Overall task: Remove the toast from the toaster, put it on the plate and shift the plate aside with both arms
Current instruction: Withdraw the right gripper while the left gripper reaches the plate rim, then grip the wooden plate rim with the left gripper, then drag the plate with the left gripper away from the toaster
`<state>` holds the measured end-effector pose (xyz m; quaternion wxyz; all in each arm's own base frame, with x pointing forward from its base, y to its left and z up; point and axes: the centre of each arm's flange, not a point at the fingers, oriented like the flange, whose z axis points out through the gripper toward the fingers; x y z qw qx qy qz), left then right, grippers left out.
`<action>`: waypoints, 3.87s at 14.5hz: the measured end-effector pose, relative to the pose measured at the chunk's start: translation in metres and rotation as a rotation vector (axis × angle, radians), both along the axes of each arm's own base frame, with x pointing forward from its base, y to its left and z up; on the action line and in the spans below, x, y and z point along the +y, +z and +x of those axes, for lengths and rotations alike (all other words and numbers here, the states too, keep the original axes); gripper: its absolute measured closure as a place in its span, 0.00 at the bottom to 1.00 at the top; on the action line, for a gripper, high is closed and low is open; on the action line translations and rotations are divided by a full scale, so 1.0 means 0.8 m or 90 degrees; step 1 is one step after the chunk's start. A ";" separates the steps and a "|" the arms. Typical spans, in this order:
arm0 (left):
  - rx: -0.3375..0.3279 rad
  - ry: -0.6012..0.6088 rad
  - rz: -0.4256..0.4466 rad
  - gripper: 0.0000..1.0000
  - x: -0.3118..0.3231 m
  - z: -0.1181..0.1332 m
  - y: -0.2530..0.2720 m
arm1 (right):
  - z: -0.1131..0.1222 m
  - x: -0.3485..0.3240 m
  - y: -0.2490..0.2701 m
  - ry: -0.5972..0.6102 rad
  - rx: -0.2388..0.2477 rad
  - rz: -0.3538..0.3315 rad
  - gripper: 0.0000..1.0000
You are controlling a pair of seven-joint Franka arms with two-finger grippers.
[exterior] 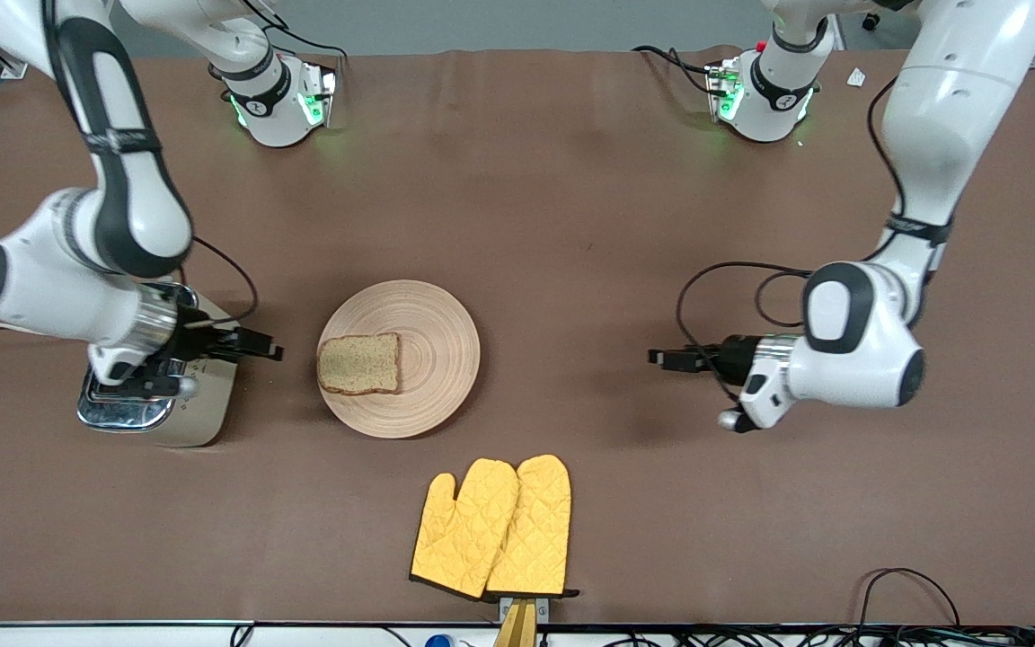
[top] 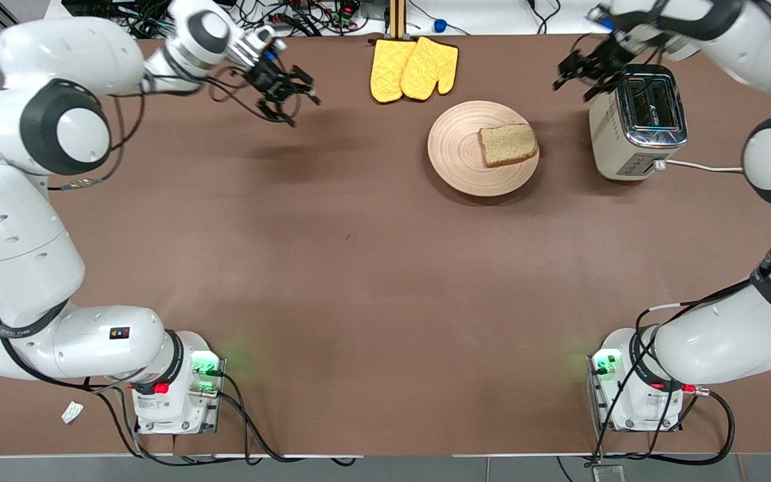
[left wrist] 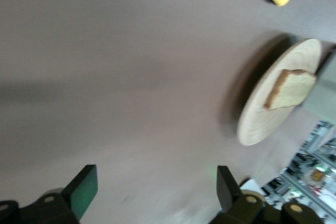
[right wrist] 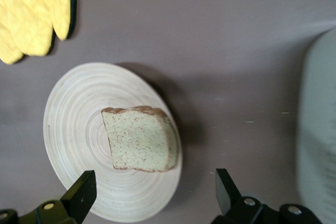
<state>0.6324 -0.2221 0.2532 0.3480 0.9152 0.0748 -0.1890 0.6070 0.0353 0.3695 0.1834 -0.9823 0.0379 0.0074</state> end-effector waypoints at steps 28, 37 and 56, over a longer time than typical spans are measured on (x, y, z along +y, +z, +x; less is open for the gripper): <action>-0.219 0.026 -0.115 0.88 -0.358 -0.111 -0.139 | -0.108 -0.067 0.342 0.097 -0.016 -0.238 0.00; -0.236 0.087 -0.129 0.88 -0.255 -0.045 -0.068 | -0.119 -0.111 0.338 0.062 0.019 -0.231 0.00; -0.283 -0.043 -0.195 0.89 0.415 -0.027 -0.112 | -0.118 -0.093 0.339 0.079 0.019 -0.232 0.00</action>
